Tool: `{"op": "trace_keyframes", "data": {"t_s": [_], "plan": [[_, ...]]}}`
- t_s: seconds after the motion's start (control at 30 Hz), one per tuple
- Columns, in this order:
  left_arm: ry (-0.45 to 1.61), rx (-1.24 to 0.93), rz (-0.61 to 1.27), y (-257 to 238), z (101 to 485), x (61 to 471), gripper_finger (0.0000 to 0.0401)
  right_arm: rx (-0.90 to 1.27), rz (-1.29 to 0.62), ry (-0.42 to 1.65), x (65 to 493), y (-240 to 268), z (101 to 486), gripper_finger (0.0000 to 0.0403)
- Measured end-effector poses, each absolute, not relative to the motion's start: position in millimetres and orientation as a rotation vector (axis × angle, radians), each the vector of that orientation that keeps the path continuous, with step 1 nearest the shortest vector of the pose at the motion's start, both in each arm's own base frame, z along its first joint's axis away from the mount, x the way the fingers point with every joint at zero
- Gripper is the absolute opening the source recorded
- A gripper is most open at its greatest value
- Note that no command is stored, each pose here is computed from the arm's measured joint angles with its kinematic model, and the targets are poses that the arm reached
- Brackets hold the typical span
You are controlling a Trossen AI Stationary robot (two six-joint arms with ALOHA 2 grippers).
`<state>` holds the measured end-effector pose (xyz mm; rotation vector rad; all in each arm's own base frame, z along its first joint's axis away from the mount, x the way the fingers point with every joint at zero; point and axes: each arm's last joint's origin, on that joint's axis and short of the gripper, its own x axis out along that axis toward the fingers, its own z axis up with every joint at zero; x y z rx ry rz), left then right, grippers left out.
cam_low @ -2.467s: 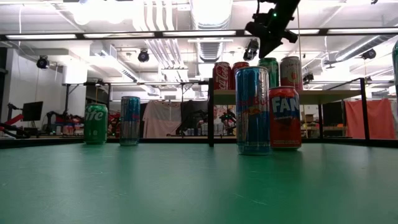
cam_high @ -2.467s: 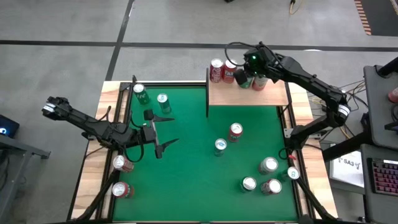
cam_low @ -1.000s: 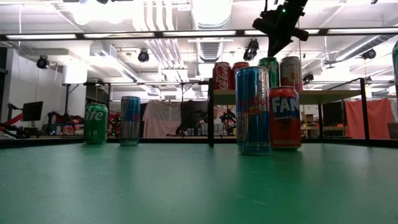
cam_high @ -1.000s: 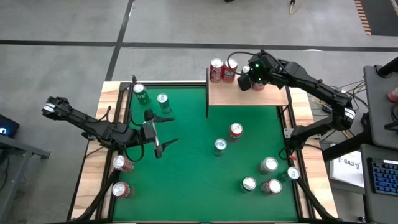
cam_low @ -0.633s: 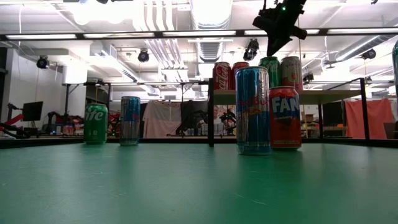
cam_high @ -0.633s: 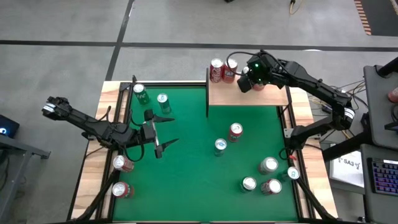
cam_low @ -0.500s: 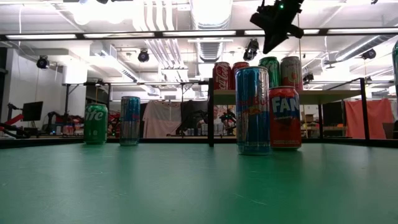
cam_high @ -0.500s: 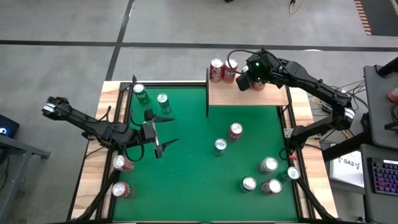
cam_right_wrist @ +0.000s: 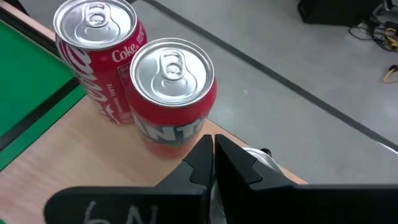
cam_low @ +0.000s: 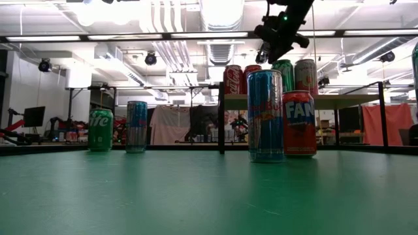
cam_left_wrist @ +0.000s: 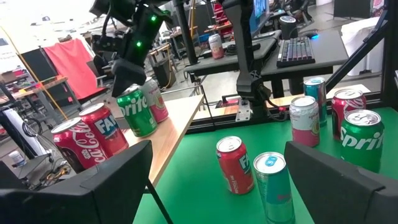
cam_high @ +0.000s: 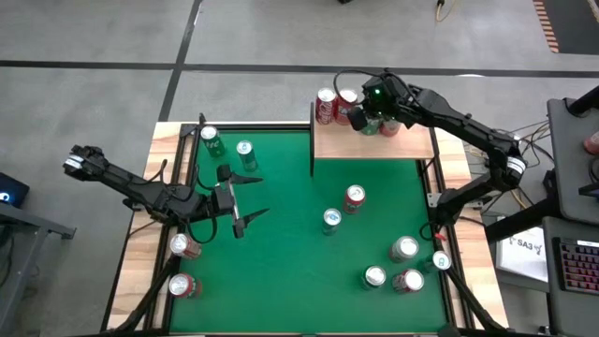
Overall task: Place canned beverage on shelf
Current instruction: Put the bottom left green soda can on the shelf
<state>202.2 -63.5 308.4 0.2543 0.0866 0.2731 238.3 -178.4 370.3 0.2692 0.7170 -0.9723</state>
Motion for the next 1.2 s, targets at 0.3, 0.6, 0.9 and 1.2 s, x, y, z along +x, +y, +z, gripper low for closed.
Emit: {"op": "trace_keyframes", "data": {"t_s": [0.3, 0.6, 0.9, 1.2], "plan": [[0.086, 0.254, 0.273, -63.5, 308.4, 202.2, 0.0349, 0.280, -0.947, 0.739, 234.4, -168.9, 373.0, 0.0009], [0.086, 0.254, 0.273, -63.5, 308.4, 202.2, 0.0349, 0.295, -0.874, 0.762, 234.9, -161.0, 372.8, 0.0009], [0.086, 0.254, 0.273, -63.5, 308.4, 202.2, 0.0349, 0.330, -0.861, 0.806, 231.6, -158.1, 369.9, 0.0009], [0.086, 0.254, 0.274, -63.5, 308.4, 202.2, 0.0349, 0.299, -0.824, 0.726, 234.7, -145.6, 380.4, 0.0009]]}}
